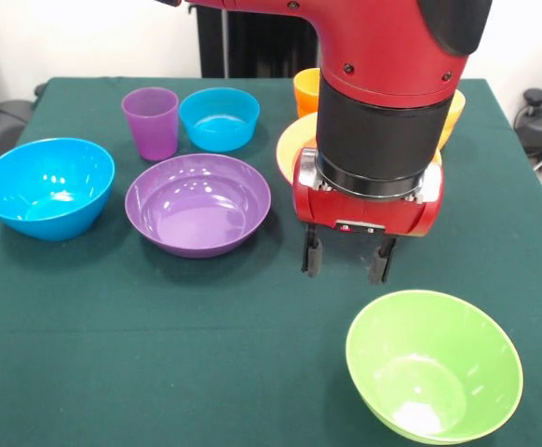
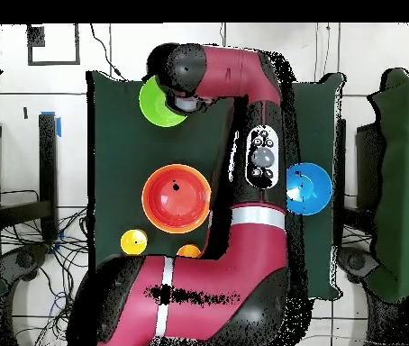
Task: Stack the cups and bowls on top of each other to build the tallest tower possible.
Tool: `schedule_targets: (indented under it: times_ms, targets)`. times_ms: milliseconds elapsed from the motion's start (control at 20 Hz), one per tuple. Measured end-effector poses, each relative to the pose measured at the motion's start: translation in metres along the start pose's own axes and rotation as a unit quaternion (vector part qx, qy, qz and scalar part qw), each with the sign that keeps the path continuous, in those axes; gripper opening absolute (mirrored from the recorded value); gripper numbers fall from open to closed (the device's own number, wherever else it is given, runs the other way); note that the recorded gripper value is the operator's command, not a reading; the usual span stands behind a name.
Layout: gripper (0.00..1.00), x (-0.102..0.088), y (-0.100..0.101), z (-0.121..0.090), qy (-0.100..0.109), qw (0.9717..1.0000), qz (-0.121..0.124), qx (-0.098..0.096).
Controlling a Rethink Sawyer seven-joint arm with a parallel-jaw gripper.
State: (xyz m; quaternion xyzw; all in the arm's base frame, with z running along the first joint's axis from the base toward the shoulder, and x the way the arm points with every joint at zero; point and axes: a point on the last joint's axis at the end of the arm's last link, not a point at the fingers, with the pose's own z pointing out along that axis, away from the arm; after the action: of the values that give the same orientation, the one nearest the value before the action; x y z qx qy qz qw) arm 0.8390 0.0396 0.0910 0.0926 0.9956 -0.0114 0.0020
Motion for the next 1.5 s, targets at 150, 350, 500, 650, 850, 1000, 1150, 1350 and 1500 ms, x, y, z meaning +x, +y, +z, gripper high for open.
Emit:
schedule_targets:
  times_ms: [150, 350, 500, 650, 850, 1000, 1150, 1350, 1500]
  targets:
    - [1.00, 0.000, 0.000, 0.000, 0.000, 1.0000, 0.000, 0.000]
    - [1.00, -0.005, 0.000, -0.002, -0.003, 1.0000, 0.001, 0.000]
    - [1.00, -0.009, 0.000, -0.002, -0.002, 1.0000, 0.002, 0.000]
    - [1.00, -0.016, -0.001, -0.003, 0.001, 1.0000, 0.003, 0.001]
    - [1.00, -0.025, -0.002, -0.002, 0.001, 1.0000, 0.005, 0.002]
    - [1.00, -0.031, -0.003, -0.001, -0.001, 1.0000, 0.007, 0.002]
    - [1.00, -0.036, -0.003, 0.000, -0.003, 1.0000, 0.008, 0.002]
    - [1.00, -0.040, -0.004, 0.002, -0.010, 0.9999, 0.010, 0.002]
    - [1.00, -0.043, -0.004, 0.005, -0.014, 0.9998, 0.010, 0.001]
